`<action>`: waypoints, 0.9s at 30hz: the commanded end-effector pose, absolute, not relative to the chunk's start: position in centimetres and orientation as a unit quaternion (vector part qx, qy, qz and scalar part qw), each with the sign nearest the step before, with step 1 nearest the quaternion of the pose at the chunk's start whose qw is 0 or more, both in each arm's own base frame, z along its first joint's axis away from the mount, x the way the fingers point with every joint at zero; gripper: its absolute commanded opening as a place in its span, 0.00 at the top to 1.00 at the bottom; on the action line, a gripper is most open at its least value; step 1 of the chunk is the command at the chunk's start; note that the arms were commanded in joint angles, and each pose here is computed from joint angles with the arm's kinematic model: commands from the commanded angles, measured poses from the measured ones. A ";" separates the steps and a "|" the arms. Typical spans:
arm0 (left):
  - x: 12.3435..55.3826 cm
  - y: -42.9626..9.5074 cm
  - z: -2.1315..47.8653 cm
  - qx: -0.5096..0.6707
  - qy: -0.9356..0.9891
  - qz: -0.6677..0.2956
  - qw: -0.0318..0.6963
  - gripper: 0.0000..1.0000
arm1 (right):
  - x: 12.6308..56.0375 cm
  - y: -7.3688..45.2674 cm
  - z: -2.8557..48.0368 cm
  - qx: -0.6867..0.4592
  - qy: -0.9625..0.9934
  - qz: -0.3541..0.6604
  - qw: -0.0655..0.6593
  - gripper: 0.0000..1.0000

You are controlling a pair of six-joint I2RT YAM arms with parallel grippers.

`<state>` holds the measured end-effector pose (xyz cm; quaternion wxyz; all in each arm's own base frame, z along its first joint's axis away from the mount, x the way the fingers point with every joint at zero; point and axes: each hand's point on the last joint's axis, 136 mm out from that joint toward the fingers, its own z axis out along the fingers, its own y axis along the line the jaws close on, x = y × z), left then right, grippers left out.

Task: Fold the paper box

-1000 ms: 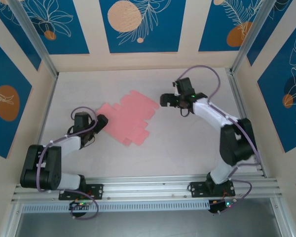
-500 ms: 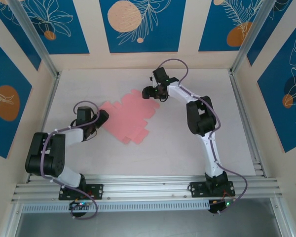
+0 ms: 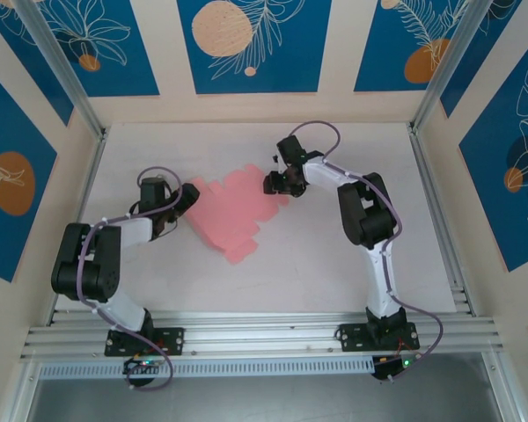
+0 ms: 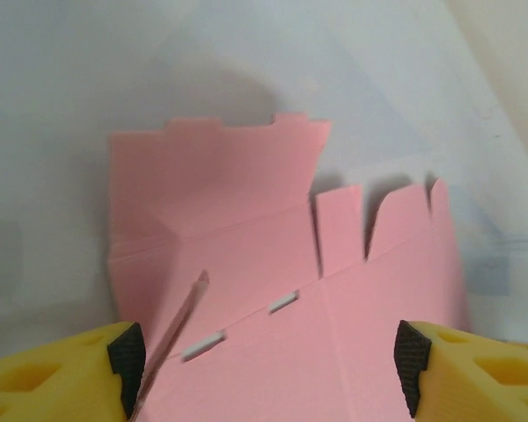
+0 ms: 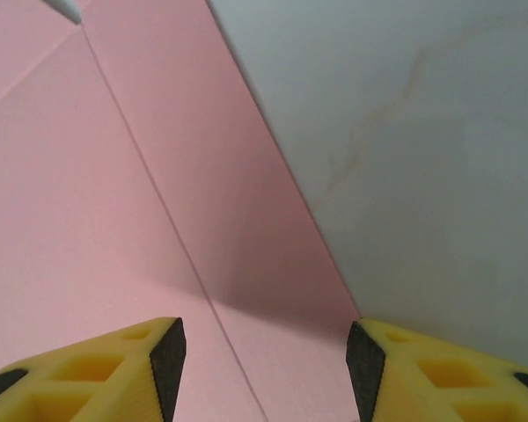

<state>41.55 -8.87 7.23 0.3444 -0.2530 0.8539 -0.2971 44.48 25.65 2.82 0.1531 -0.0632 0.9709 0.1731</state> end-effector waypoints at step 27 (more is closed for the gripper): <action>45.6 -18.9 15.1 0.077 0.896 -0.272 0.343 0.33 | 36.0 24.6 14.5 -0.079 0.950 0.213 0.212 0.31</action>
